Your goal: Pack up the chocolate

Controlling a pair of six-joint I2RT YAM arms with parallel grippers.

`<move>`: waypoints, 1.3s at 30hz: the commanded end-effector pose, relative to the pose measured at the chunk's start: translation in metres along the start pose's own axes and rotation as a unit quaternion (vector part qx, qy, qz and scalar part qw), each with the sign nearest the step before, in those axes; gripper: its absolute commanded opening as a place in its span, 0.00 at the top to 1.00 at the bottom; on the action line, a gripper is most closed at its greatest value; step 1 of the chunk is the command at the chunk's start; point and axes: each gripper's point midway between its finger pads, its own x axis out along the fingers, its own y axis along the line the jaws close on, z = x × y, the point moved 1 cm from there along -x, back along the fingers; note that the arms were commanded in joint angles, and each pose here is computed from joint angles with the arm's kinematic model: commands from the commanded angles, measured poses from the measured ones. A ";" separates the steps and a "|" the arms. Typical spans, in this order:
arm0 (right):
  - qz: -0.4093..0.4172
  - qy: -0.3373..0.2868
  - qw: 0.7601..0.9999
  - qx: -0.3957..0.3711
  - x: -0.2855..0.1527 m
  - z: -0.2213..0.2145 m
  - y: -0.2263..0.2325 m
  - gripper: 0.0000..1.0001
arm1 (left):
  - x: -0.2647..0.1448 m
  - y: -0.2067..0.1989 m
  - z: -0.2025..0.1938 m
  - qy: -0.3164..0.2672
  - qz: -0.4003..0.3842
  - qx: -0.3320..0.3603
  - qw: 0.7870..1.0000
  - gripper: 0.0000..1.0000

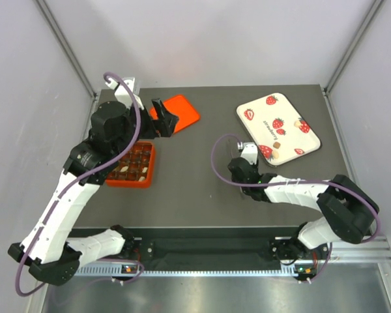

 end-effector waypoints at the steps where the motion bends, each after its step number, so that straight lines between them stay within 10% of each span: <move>1: 0.045 0.001 0.999 -0.009 -0.001 -0.003 0.016 0.48 | 0.007 0.006 0.004 -0.014 0.010 0.006 1.000 0.01; 12: 0.006 0.005 1.000 0.015 -0.024 0.028 0.006 0.01 | 0.043 0.021 -0.006 0.019 0.039 0.020 0.999 0.01; 23: 0.102 -0.107 0.984 0.096 -0.109 0.111 -0.013 0.00 | 0.166 0.057 -0.043 0.136 0.103 0.142 0.975 0.11; 30: 0.142 -0.164 0.969 0.121 -0.141 0.132 -0.025 0.00 | 0.236 0.061 -0.073 0.179 0.000 0.278 0.944 0.21; 39: 0.162 -0.157 0.966 0.128 -0.139 0.120 -0.021 0.00 | 0.287 0.125 -0.136 0.269 -0.011 0.272 0.924 0.30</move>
